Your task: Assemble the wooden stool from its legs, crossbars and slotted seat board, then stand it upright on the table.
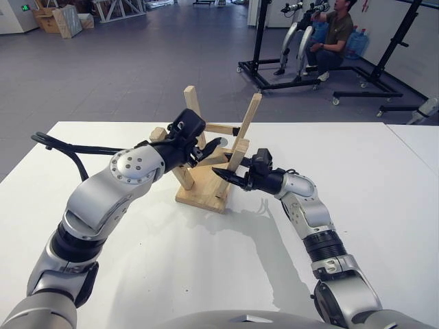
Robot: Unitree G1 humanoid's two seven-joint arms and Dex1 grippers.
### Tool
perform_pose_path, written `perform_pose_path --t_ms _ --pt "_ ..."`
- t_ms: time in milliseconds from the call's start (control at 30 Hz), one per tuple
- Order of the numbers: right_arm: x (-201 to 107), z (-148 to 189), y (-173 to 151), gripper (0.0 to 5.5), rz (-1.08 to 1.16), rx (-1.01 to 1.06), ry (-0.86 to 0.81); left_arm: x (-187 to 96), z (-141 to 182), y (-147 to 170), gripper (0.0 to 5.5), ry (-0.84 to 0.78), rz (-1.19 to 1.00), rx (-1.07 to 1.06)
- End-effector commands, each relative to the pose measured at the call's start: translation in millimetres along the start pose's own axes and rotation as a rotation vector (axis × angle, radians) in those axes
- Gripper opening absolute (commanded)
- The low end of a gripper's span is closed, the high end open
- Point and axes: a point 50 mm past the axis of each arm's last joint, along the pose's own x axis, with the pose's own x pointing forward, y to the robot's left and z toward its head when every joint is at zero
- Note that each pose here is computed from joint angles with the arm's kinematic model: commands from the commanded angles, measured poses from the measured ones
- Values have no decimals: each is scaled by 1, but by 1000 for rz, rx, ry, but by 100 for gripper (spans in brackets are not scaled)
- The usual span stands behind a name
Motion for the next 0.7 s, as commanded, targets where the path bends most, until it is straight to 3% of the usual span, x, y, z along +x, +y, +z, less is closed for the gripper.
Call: perform_pose_path --t_ms 33,167,300,700 --pt "4 14 -4 206 3 -49 -39 1 -20 -9 299 72 -31 -20" --pt "4 14 -3 206 3 -46 -39 2 -42 -21 299 126 -57 -18" --pt "4 14 -3 206 0 -42 -44 4 -43 -20 299 114 -46 -23" --pt "-4 9 -7 206 -50 -5 -54 3 26 19 299 -65 57 28"
